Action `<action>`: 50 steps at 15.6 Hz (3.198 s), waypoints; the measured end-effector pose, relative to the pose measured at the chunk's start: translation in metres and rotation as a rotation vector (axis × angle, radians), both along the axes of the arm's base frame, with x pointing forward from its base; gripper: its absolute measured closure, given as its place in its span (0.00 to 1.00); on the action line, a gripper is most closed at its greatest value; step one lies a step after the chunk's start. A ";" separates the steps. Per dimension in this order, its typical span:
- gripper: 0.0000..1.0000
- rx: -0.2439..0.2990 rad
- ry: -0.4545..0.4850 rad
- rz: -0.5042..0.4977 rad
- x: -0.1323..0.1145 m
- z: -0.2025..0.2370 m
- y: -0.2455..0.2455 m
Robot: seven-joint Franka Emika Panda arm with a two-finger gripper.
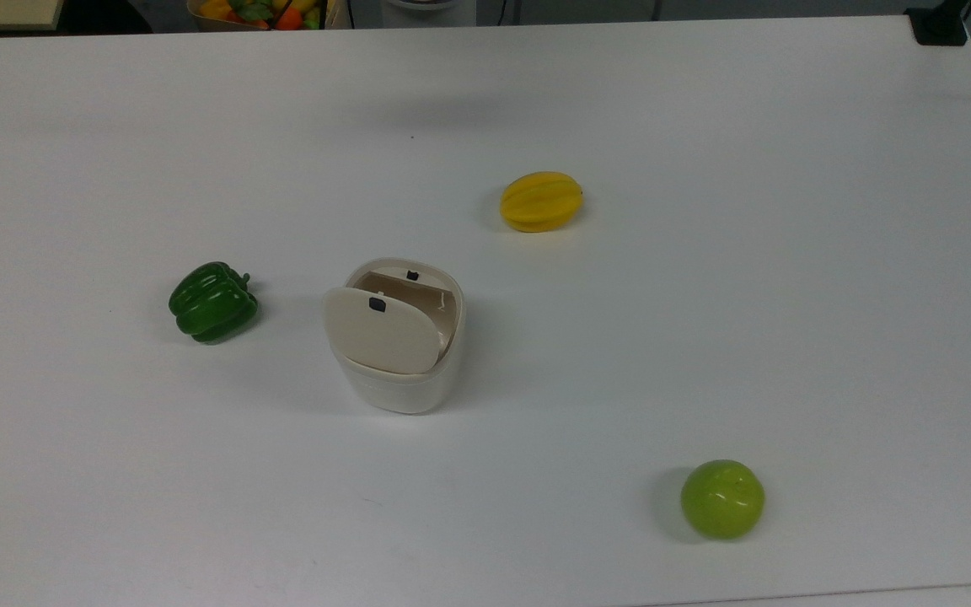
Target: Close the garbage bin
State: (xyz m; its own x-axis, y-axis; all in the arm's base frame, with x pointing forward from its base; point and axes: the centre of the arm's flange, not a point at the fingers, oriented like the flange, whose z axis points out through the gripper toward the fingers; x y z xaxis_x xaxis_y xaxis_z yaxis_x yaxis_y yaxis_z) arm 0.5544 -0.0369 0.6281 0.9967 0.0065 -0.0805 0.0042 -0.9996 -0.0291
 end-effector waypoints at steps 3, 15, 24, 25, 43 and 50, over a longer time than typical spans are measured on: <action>0.00 0.001 0.006 0.031 0.001 -0.003 0.016; 0.00 0.095 -0.016 0.014 0.004 -0.003 0.016; 0.33 0.108 -0.021 0.011 0.004 -0.003 0.006; 0.38 0.108 -0.022 0.010 0.005 -0.003 0.006; 0.96 0.096 -0.161 -0.005 0.038 -0.013 0.002; 0.98 0.091 -0.213 -0.027 0.054 -0.024 -0.001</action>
